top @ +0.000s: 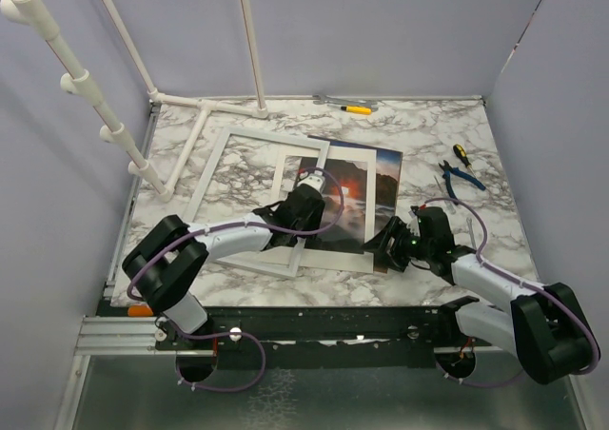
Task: Take the photo out of the frame
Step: Move the photo frame item to the center of the board.
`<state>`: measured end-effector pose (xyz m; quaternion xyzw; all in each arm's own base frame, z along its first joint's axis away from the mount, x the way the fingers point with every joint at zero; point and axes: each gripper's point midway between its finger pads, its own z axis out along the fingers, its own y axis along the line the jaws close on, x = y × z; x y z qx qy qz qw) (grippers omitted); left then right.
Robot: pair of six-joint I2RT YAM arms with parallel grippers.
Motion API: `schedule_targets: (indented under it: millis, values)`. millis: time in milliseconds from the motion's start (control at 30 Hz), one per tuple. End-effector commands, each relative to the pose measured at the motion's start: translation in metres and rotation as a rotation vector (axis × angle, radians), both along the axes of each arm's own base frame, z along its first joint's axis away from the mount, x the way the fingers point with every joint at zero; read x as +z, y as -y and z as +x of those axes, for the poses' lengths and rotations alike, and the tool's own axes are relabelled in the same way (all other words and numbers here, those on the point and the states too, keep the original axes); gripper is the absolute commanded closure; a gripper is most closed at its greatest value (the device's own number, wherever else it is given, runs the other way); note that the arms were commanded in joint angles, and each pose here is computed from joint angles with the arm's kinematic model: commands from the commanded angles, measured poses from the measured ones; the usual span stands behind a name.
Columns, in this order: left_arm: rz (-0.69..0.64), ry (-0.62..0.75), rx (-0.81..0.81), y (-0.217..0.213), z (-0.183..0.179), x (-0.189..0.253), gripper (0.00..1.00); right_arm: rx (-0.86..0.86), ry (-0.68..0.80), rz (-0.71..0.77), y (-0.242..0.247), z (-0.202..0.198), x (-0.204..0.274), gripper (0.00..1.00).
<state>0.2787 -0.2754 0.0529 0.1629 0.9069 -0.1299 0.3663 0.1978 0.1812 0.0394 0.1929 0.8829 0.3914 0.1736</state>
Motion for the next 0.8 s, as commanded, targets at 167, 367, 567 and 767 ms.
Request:
schedule_targets:
  millis: [167,367,567,767]
  values:
    - [0.094,-0.018,0.045,-0.007,0.009,-0.014,0.57,0.016,-0.013,-0.011,0.001,-0.002,-0.006,0.3]
    - [0.115,-0.018,0.047,-0.004,0.014,-0.013,0.78,0.03,-0.015,0.003,-0.003,0.0,-0.006,0.31]
    - [0.109,-0.011,0.047,0.001,0.019,-0.004,0.93,0.042,-0.013,0.016,-0.006,0.002,-0.005,0.31]
    - [0.051,-0.009,0.037,0.014,0.022,0.013,0.97,0.054,-0.009,0.036,-0.01,0.004,-0.003,0.31]
